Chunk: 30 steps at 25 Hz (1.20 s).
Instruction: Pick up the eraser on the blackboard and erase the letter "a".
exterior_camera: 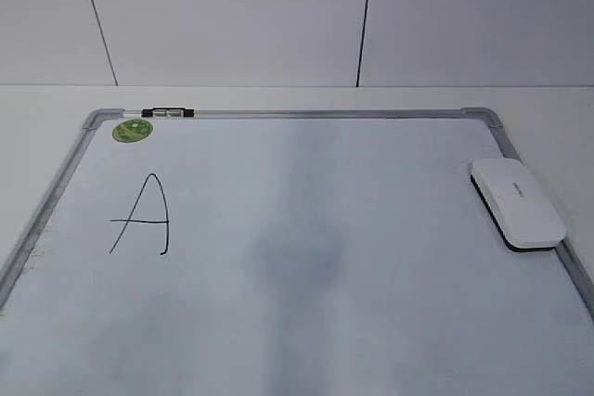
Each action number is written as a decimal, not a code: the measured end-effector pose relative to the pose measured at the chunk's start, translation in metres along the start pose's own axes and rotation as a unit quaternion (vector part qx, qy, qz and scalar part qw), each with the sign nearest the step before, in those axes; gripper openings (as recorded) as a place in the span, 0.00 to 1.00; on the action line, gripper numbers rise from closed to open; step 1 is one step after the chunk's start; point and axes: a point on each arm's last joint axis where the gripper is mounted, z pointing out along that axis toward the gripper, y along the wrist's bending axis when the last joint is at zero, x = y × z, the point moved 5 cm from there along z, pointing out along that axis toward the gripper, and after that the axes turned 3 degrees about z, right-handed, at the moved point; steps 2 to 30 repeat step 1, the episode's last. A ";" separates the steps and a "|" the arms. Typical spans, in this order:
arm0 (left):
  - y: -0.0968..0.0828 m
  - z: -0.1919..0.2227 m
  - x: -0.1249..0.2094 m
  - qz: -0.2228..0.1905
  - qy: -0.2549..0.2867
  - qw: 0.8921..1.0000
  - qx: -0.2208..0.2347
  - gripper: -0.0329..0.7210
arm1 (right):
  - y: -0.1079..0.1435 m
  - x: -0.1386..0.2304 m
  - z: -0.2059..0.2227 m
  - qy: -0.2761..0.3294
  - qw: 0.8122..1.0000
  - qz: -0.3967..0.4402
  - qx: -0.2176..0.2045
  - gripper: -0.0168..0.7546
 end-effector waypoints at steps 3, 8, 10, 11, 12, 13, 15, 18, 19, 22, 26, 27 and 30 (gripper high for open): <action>0.000 0.000 0.000 0.000 0.000 1.000 0.000 0.37 | 0.000 0.000 0.000 0.000 1.000 0.000 0.000 0.72; 0.000 0.000 0.000 0.000 0.000 1.000 0.000 0.37 | 0.000 0.000 0.000 0.000 1.000 0.000 0.000 0.72; 0.000 0.000 0.000 0.000 0.000 1.000 0.000 0.37 | 0.000 0.000 0.000 0.000 1.000 0.000 0.000 0.72; 0.000 0.000 0.000 0.000 0.000 1.000 0.000 0.37 | 0.000 0.000 0.000 0.000 1.000 0.000 0.000 0.72; 0.000 0.000 0.000 0.000 0.000 1.000 0.000 0.37 | 0.000 0.000 0.000 0.000 1.000 0.000 0.000 0.72; 0.000 0.000 0.000 0.000 0.000 1.000 0.000 0.37 | 0.000 0.000 0.000 0.000 1.000 0.000 0.000 0.72; 0.000 0.000 0.000 0.000 0.000 1.000 0.000 0.37 | 0.000 0.000 0.000 0.000 1.000 0.000 0.000 0.72; 0.000 0.000 0.000 0.000 0.000 1.000 0.000 0.37 | 0.000 0.000 0.000 0.000 1.000 0.000 0.000 0.72; 0.000 0.000 0.000 0.000 0.000 1.000 0.000 0.37 | 0.000 0.000 0.000 0.000 1.000 0.000 0.000 0.72; 0.000 0.000 0.000 0.000 0.000 1.000 0.000 0.37 | 0.000 0.000 0.000 0.000 1.000 0.000 0.000 0.72; 0.000 0.000 0.000 0.000 0.000 1.000 0.000 0.37 | 0.000 0.000 0.000 0.000 1.000 0.000 0.000 0.72; 0.000 0.000 0.000 0.000 0.000 1.000 0.000 0.37 | 0.000 0.000 0.000 0.000 1.000 0.000 0.000 0.72; 0.000 0.000 0.000 0.000 0.000 1.000 0.000 0.37 | 0.000 0.000 0.000 0.000 1.000 0.000 0.000 0.72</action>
